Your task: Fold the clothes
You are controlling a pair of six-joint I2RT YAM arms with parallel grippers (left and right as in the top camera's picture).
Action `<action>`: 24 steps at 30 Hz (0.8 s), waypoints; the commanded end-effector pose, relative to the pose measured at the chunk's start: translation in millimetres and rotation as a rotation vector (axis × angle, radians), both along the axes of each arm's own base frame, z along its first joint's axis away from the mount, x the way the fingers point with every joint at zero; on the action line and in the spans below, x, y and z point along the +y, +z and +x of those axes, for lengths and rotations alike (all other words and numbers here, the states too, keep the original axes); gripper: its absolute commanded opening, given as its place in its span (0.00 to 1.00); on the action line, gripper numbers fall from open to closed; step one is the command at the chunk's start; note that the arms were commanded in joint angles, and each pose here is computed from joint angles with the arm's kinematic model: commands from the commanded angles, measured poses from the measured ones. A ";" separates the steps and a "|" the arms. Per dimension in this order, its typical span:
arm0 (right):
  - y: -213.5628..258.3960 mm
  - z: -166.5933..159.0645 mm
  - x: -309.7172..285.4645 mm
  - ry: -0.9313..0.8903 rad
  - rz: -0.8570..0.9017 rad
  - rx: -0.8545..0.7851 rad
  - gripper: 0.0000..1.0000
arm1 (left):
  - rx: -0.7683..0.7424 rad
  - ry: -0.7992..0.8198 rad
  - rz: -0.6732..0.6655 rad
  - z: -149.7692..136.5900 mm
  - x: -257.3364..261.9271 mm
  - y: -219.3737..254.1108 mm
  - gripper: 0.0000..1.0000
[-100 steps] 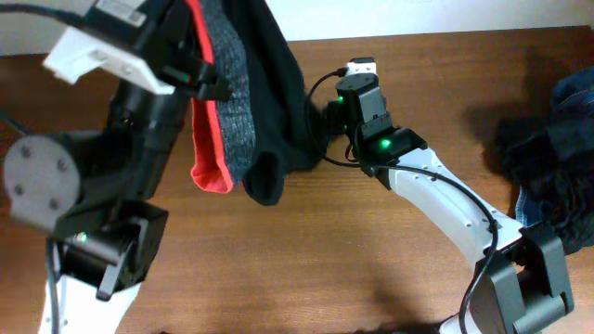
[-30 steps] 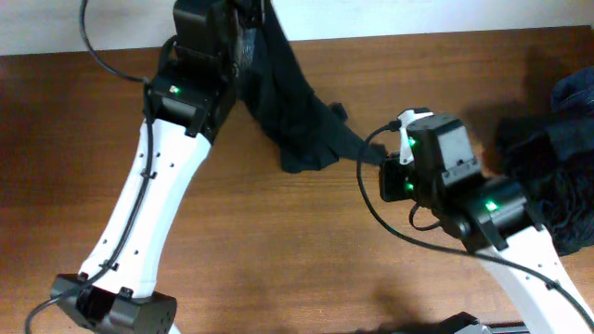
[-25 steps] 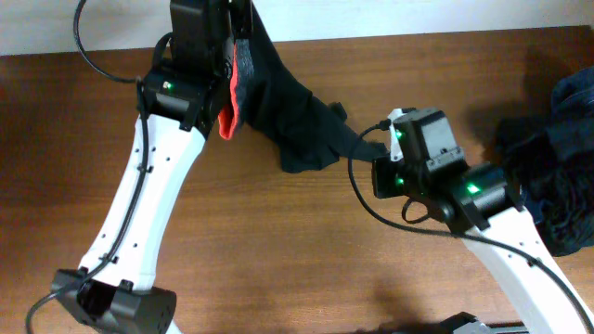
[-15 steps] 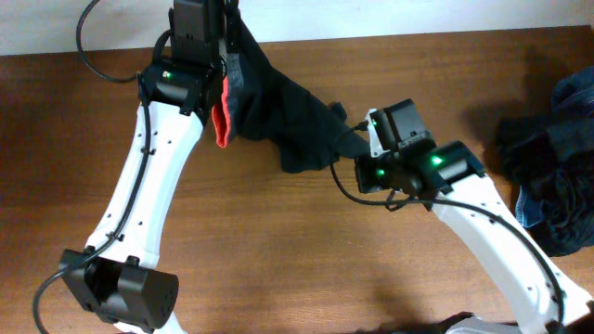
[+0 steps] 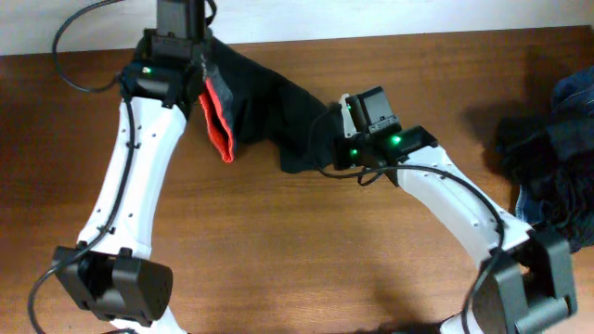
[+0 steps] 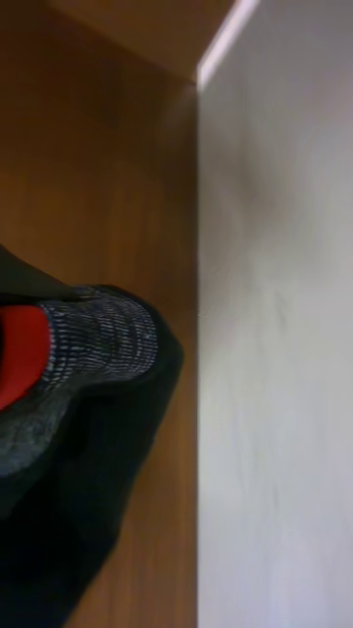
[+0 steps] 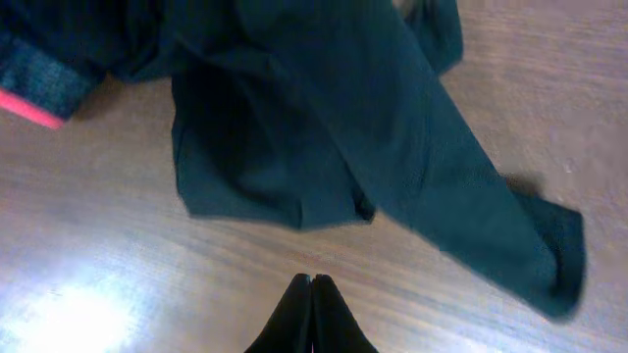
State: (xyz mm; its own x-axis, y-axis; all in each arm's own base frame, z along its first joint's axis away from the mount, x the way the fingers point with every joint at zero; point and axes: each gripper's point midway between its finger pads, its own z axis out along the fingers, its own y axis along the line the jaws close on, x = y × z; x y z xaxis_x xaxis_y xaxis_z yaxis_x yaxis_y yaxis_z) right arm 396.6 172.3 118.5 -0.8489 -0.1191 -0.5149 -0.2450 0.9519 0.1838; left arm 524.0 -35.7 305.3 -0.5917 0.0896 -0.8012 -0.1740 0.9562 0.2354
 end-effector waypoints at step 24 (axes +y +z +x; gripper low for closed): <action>-29.0 48.8 15.6 0.005 0.033 -0.104 0.04 | 0.295 0.149 -0.010 4.0 96.6 -105.7 0.01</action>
State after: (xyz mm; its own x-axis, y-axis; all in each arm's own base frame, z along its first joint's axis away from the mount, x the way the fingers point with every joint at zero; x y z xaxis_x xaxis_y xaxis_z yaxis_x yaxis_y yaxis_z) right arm 441.2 190.5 89.8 -0.7960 -0.1017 -0.5968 -0.2674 0.9434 0.1960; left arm 521.4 65.5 214.5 -0.7862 -0.0323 -0.6171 -0.2697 0.9165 0.2956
